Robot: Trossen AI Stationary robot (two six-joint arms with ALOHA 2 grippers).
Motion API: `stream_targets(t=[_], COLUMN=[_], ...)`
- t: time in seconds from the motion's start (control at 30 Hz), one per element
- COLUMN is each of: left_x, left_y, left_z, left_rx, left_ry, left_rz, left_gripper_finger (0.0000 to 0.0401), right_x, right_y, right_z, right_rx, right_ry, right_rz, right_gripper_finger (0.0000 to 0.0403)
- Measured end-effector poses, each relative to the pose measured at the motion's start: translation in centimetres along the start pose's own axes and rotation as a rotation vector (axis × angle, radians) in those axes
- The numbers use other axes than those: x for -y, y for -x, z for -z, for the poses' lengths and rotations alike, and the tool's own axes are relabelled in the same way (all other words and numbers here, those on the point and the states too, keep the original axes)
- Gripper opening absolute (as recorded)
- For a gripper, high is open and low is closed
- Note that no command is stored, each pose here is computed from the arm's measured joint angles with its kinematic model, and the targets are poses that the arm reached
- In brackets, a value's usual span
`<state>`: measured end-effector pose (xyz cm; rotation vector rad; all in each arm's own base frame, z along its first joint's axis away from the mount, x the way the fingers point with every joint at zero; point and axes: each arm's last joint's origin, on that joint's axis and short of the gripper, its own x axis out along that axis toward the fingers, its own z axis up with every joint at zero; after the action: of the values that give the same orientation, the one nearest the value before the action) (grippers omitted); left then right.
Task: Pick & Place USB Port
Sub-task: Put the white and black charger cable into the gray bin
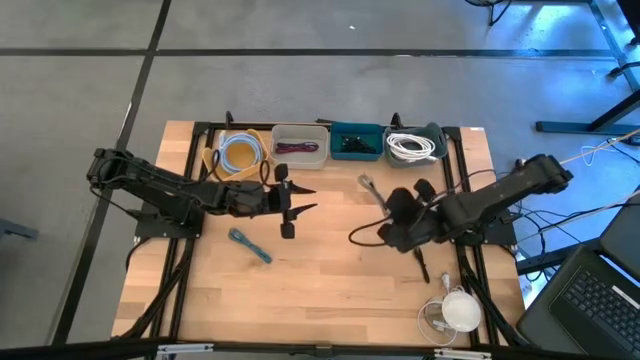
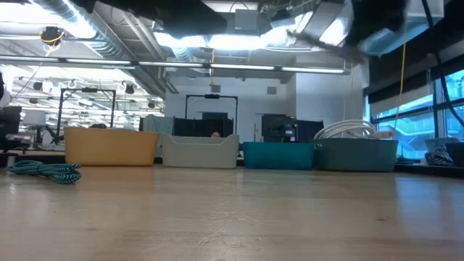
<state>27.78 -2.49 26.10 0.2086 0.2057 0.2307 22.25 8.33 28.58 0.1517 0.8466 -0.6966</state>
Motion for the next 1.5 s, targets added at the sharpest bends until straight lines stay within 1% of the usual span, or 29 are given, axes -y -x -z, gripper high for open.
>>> stream_targets(t=[0.1, 0.17, 0.23, 0.37, 0.47, 0.53, 0.6, 0.73, 0.93, 1.0, 1.17, 1.27, 1.37, 1.5], left_x=[-0.1, -0.3, -0.5, -1.5, -2.3, -2.9, -3.3, -4.3, -5.6, -5.7, -5.6, -5.6, -5.5, -5.5], left_y=[0.0, -0.1, -0.1, 0.1, 0.2, 0.3, 0.3, 0.0, -0.2, -0.2, -0.2, -0.2, -0.1, -0.1], left_z=[-0.5, -1.0, -1.7, -3.0, -3.7, -4.0, -4.0, -3.8, -3.6, -3.6, -3.6, -3.6, -3.6, -3.6], left_rx=[0.054, 0.115, 0.204, 0.39, 0.497, 0.538, 0.546, 0.535, 0.538, 0.535, 0.534, 0.534, 0.534, 0.534], left_ry=[-0.011, -0.013, -0.002, 0.031, 0.075, 0.1, 0.107, 0.112, 0.135, 0.143, 0.15, 0.153, 0.143, 0.143], left_rz=[0.019, 0.052, 0.115, 0.282, 0.378, 0.409, 0.413, 0.376, 0.331, 0.332, 0.34, 0.359, 0.404, 0.391], left_gripper_finger=[0.0143, 0.0143, 0.0143, 0.0143, 0.0143, 0.0143, 0.0143, 0.0143, 0.0143, 0.0143, 0.0143, 0.0143, 0.0143, 0.0142], right_x=[0.0, -0.1, -0.6, -1.4, -1.8, -1.9, -2.1, -2.7, -3.3, -3.3, -3.3, -3.0, -2.5, -2.3], right_y=[1.6, 2.5, 3.1, 3.7, 3.4, 3.1, 2.8, 2.0, 1.3, 0.9, -0.6, -1.4, -1.8, -1.9], right_z=[-2.3, -3.9, -5.4, -7.9, -8.9, -9.4, -10.0, -10.6, -11.6, -11.9, -12.7, -13.0, -13.4, -13.8], right_rx=[0.133, 0.228, 0.314, 0.453, 0.504, 0.514, 0.531, 0.532, 0.54, 0.541, 0.532, 0.517, 0.514, 0.53], right_ry=[0.06, 0.089, 0.13, 0.216, 0.266, 0.281, 0.286, 0.319, 0.354, 0.36, 0.364, 0.362, 0.355, 0.347], right_rz=[-0.081, -0.14, -0.2, -0.333, -0.367, -0.373, -0.395, -0.415, -0.387, -0.379, -0.426, -0.428, -0.44, -0.471], right_gripper_finger=[0.0001, 0.0001, 0.0001, 0.0, 0.0, 0.0, 0.0, 0.0, 0.0, 0.0, 0.0, 0.0, 0.0, 0.0])
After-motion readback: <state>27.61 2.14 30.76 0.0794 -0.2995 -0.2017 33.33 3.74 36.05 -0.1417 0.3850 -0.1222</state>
